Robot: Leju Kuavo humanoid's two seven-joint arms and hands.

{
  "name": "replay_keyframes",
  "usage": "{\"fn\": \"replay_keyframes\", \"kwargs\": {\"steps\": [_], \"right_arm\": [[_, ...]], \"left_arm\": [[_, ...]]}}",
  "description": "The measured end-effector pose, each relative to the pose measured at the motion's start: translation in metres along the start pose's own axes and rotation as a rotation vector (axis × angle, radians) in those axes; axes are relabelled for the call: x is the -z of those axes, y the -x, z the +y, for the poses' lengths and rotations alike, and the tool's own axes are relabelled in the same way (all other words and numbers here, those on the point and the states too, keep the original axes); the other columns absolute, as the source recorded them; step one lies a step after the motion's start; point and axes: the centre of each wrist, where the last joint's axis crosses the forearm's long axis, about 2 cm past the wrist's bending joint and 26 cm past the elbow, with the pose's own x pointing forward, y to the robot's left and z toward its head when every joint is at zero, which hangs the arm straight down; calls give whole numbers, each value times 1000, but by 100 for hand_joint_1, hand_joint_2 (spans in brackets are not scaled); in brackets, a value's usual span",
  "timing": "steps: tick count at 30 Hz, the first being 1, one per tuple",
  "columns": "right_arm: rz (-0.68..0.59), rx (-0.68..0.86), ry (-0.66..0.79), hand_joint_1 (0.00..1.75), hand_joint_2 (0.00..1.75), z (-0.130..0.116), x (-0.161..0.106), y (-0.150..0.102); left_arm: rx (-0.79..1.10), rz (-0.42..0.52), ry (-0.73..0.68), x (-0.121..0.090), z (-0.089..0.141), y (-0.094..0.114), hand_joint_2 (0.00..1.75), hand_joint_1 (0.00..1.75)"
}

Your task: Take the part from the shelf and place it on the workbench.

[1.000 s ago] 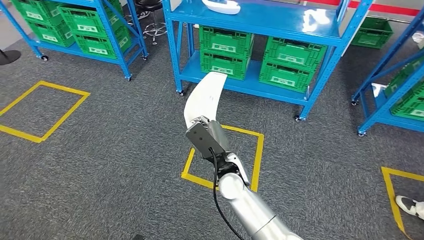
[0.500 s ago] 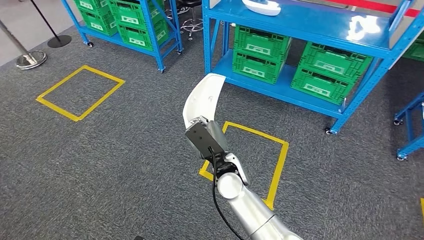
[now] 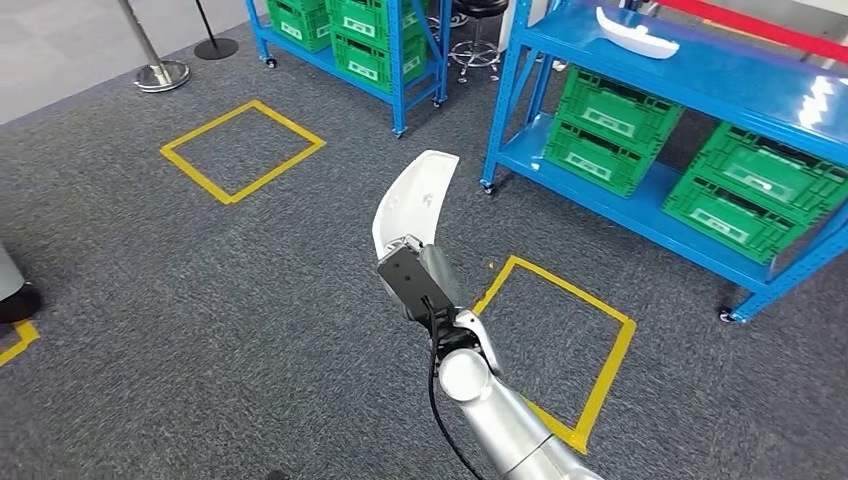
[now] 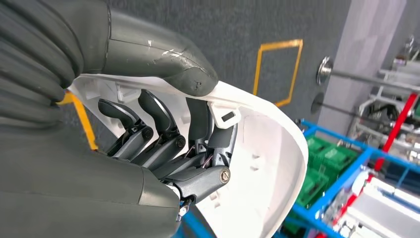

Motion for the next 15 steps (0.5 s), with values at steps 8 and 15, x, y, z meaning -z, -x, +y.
{"fn": "replay_keyframes", "kwargs": {"steps": [8, 15], "right_arm": [[-5, 2, 3, 175, 175, 2, 1, -2], [-7, 21, -18, 175, 175, 6, 4, -6]], "left_arm": [[1, 1, -4, -2, 2, 3, 175, 0], [-52, -48, -35, -4, 10, 3, 175, 0]]}}
